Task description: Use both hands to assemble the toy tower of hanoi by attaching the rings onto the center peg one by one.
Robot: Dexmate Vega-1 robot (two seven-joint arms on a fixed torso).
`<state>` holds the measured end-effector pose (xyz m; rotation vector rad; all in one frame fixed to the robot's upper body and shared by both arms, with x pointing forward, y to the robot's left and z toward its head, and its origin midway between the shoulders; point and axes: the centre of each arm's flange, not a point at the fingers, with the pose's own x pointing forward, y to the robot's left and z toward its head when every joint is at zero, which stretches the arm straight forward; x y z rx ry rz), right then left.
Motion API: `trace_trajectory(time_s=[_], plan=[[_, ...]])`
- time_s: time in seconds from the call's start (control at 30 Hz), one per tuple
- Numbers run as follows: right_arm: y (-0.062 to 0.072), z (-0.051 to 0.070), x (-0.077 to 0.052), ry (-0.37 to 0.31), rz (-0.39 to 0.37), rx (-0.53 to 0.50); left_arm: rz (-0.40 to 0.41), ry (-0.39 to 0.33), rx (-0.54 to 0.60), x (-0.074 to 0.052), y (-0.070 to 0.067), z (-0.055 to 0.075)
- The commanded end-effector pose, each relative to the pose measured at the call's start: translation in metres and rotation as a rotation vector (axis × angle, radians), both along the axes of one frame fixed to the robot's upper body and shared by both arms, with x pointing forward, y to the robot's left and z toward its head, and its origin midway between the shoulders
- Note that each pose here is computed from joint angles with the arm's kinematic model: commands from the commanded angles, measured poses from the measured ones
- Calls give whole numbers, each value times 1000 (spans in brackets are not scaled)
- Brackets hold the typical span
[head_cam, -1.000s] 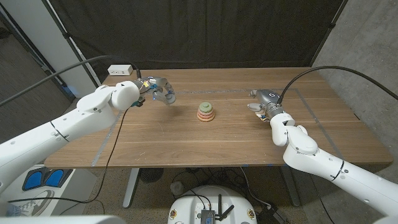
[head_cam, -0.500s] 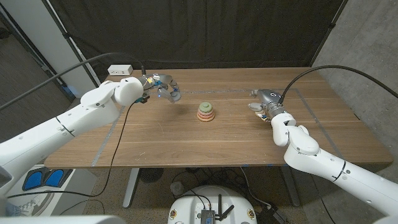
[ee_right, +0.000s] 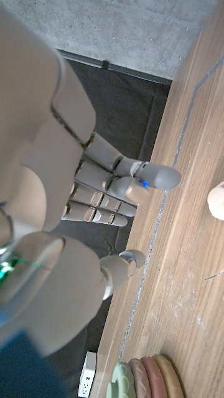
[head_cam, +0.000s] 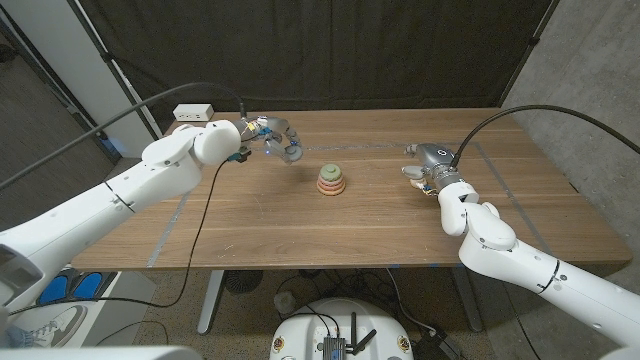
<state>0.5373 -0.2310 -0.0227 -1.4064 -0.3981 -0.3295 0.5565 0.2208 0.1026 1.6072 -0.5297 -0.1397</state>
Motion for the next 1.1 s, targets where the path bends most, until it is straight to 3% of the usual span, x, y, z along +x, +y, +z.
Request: trace_trajectory(time_s=[0.03,1.1], plan=[[-3,-1,-1,-5,-6,7,-56,5,22,6,-20,3],[-9,-4,-8,-10,-21,24,-150,58,95,21,-67,3]])
